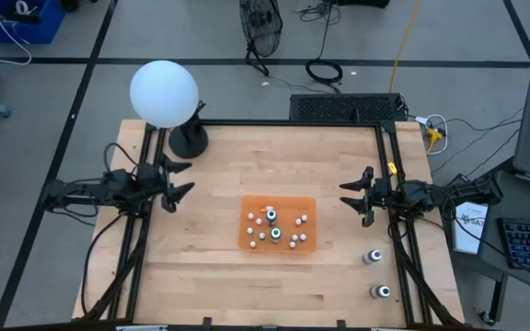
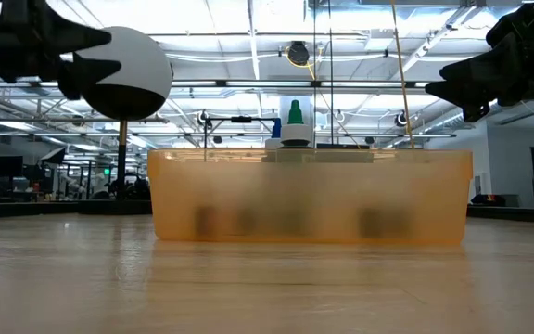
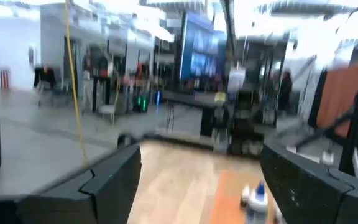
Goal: Pick & Place food coloring
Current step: Put the large purple food coloring bottle into the container
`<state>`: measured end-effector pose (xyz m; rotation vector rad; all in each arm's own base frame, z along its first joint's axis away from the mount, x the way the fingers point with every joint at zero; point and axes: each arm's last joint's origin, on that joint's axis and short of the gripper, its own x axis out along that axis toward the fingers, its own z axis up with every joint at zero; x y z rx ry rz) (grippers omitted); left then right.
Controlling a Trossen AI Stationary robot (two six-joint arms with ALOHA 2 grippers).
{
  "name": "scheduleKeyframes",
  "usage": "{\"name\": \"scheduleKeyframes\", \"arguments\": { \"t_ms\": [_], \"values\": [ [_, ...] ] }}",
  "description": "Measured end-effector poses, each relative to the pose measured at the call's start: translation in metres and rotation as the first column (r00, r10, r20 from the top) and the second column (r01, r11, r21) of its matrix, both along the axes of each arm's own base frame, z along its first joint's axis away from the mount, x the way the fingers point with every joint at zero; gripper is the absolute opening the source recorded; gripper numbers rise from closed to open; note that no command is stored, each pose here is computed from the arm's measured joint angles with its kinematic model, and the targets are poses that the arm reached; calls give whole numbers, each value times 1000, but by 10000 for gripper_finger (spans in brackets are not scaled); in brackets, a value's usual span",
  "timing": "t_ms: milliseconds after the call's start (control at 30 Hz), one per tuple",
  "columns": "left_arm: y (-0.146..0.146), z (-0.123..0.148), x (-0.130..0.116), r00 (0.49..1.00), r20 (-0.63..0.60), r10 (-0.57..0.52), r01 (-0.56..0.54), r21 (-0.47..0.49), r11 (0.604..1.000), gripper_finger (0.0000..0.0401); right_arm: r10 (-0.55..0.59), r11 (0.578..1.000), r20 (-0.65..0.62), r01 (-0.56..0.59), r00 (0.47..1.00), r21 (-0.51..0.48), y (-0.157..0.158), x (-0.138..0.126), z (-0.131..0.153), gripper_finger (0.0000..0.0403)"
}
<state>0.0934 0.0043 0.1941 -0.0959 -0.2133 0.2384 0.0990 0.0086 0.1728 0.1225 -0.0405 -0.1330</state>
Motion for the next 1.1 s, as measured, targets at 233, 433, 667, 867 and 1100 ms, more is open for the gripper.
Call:
{"name": "scheduleKeyframes", "arguments": {
  "t_ms": [233,433,667,867,1100],
  "values": [
    [-1,-15,2,988,-151,-25,21,-30,999,320,0,1000,0,0,1000,0,0,0,0,183],
    [-1,-20,2,979,-201,-24,19,-24,1000,313,0,1000,-1,0,1000,0,0,0,0,183],
    [-1,-23,4,982,-174,-75,75,-3,997,325,0,1000,0,0,1000,0,0,0,0,183],
    [5,-25,5,981,-179,-74,71,-24,997,325,0,1000,0,0,1000,0,0,0,0,183],
    [7,-26,4,983,-172,-70,56,-84,995,313,0,1000,0,0,1000,0,0,0,0,183]
  ]
}}
